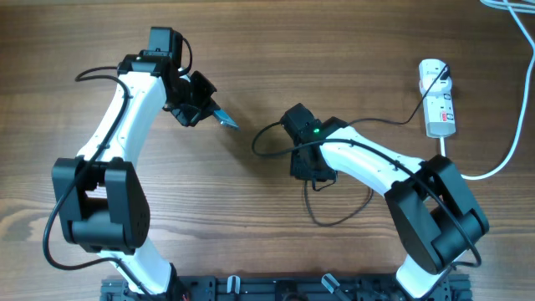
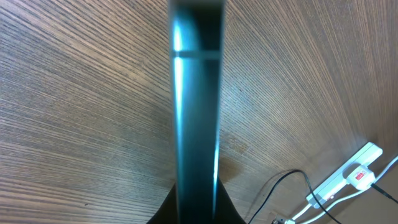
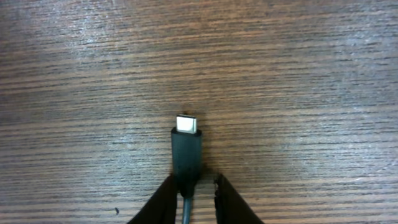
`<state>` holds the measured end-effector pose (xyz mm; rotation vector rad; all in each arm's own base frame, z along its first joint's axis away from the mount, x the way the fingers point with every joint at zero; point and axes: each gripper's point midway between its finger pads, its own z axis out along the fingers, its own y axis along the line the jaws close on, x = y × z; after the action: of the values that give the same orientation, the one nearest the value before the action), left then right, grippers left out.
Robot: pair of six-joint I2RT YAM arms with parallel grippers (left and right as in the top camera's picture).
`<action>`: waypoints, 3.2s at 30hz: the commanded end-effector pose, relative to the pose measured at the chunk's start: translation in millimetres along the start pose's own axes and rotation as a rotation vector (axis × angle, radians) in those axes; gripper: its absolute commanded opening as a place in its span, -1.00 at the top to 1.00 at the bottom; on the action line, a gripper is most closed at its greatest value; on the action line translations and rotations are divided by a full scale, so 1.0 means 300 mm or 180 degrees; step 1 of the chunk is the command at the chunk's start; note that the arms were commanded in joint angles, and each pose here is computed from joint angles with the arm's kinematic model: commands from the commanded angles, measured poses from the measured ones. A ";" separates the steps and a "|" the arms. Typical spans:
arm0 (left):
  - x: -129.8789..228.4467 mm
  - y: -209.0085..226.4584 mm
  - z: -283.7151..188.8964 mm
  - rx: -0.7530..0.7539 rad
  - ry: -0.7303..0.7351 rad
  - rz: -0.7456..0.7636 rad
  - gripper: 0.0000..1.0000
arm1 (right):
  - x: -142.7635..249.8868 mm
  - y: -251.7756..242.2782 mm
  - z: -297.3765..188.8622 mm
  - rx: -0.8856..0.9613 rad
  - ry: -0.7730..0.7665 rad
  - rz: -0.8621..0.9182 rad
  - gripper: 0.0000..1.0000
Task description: Plug charger to phone and switch on socket
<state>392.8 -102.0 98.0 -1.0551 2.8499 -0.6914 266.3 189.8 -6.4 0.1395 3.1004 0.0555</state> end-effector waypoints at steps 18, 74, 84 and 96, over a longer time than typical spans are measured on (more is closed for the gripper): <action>-0.001 -0.032 -0.040 0.0097 -0.0076 0.0126 0.92 | 0.049 0.010 0.067 0.0009 0.0223 0.0046 0.88; 0.537 -0.479 -0.384 0.2322 0.0376 0.3113 0.92 | 0.120 0.259 -0.803 -0.1821 -0.1493 -0.0772 0.91; 0.547 -0.462 -0.378 0.2293 0.0429 0.3154 0.92 | 0.095 0.252 -0.809 -0.1771 -0.1609 -0.0694 0.91; 0.548 -0.461 -0.378 0.2290 0.0438 0.3148 0.92 | 0.095 0.271 -0.774 -0.1760 -0.1484 -0.0661 0.91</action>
<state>336.0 -250.8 262.5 0.4127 2.4198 -1.4110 231.8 259.7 227.2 -0.1881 2.5018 0.7336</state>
